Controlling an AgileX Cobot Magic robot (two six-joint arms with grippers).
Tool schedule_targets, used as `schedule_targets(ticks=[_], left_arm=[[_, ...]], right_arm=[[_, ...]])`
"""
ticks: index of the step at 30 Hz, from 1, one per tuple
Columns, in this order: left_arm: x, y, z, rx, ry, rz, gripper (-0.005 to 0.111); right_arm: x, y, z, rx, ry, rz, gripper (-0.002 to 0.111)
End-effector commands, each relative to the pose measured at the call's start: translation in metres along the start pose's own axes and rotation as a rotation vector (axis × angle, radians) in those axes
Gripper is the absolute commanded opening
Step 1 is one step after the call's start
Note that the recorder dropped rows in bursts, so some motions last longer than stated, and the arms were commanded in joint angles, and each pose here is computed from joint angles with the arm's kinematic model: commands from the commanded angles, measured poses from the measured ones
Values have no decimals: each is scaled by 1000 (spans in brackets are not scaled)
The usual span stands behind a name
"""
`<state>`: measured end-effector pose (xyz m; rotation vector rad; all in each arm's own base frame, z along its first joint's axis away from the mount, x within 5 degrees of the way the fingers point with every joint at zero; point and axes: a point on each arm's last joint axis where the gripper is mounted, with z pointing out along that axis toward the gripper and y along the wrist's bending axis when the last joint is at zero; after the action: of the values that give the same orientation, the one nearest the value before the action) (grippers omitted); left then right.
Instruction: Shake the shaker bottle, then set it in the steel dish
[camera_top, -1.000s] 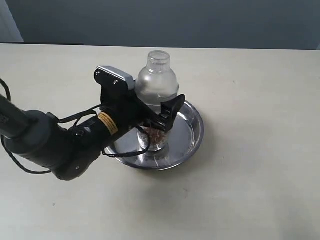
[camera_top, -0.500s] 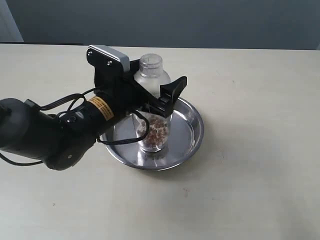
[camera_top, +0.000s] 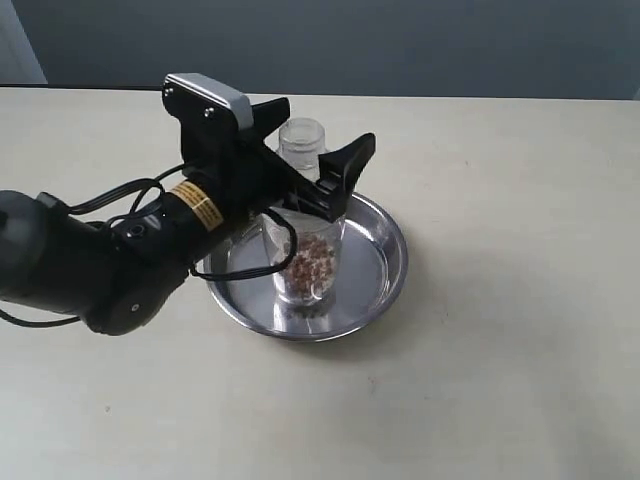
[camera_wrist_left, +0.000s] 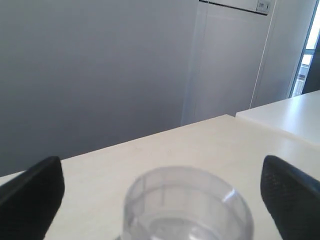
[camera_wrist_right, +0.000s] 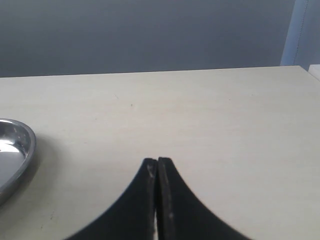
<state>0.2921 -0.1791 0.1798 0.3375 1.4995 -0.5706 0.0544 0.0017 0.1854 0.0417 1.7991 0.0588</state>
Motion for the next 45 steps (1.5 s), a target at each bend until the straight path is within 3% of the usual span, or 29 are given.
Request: schedule_targets(ticks=[1, 7, 11, 14, 20, 24, 28, 31, 40, 45], left_arm=[[-19, -2, 0, 1, -79, 24, 105], [-44, -3, -5, -25, -141, 76, 102], [-72, -2, -15, -80, -152, 164, 89], [-89, -3, -25, -115, -68, 232, 66], [-116, -4, -51, -148, 73, 294, 0], [-137, -6, -74, -175, 129, 331, 1], [-156, -11, -99, -161, 151, 258, 1], [-174, -14, -115, -156, 82, 341, 1], [-200, -23, -153, -113, -5, 339, 1], [-191, -10, -169, -220, -62, 315, 1]], right_arm=[[0, 0, 0, -2, -11, -2, -1], [0, 0, 0, -2, -11, -2, -1], [0, 0, 0, -2, -11, -2, -1], [0, 0, 0, -2, -11, -2, -1], [0, 0, 0, -2, -11, -2, -1], [0, 0, 0, -2, -11, -2, -1], [0, 0, 0, -2, -11, -2, -1], [0, 0, 0, -2, -11, -2, -1], [0, 0, 0, -2, -11, -2, -1], [0, 0, 0, -2, -11, -2, -1]])
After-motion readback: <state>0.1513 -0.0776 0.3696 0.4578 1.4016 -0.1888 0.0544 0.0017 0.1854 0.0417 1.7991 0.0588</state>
